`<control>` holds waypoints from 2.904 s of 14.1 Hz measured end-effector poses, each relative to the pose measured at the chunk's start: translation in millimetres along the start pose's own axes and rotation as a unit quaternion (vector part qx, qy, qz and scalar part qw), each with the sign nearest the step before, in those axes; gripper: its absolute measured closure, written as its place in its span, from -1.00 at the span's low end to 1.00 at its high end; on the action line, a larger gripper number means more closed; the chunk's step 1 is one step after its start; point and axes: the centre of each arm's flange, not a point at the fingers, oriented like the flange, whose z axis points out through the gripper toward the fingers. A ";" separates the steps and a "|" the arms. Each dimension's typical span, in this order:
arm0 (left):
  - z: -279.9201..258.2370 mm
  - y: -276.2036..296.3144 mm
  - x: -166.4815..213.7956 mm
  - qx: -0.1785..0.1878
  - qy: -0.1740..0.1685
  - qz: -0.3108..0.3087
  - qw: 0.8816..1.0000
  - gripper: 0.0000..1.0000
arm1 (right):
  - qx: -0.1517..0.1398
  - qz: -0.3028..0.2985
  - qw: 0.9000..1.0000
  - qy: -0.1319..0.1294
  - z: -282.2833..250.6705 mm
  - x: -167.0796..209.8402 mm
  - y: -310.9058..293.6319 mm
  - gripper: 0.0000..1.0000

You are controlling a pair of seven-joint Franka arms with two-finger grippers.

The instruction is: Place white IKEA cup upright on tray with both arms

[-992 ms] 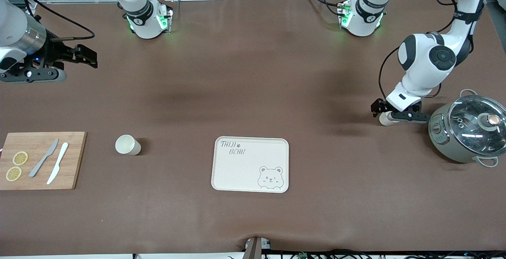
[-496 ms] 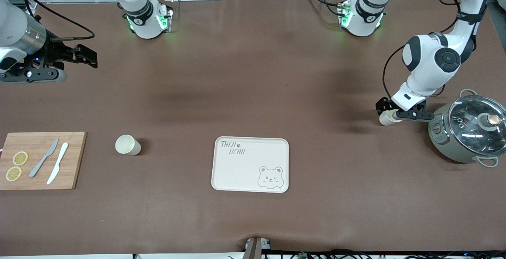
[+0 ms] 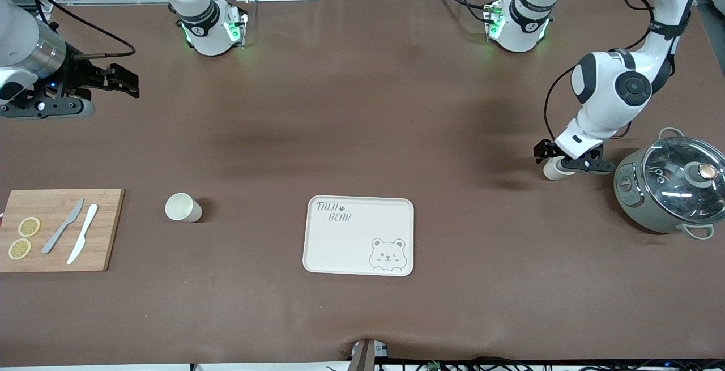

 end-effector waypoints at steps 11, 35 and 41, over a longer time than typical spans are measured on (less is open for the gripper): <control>38.0 17.2 -5.8 -0.004 0.004 0.008 1.000 -1.00 | -0.014 0.028 0.999 0.020 -3.5 8.3 33.4 -1.00; -9.1 22.2 39.5 -0.005 0.039 -0.002 0.999 0.89 | -0.012 0.048 0.993 0.110 23.9 38.3 17.8 -1.00; -80.9 84.4 85.3 -0.019 0.018 -0.013 1.000 0.89 | 0.024 0.065 0.991 0.110 24.6 39.5 18.7 -1.00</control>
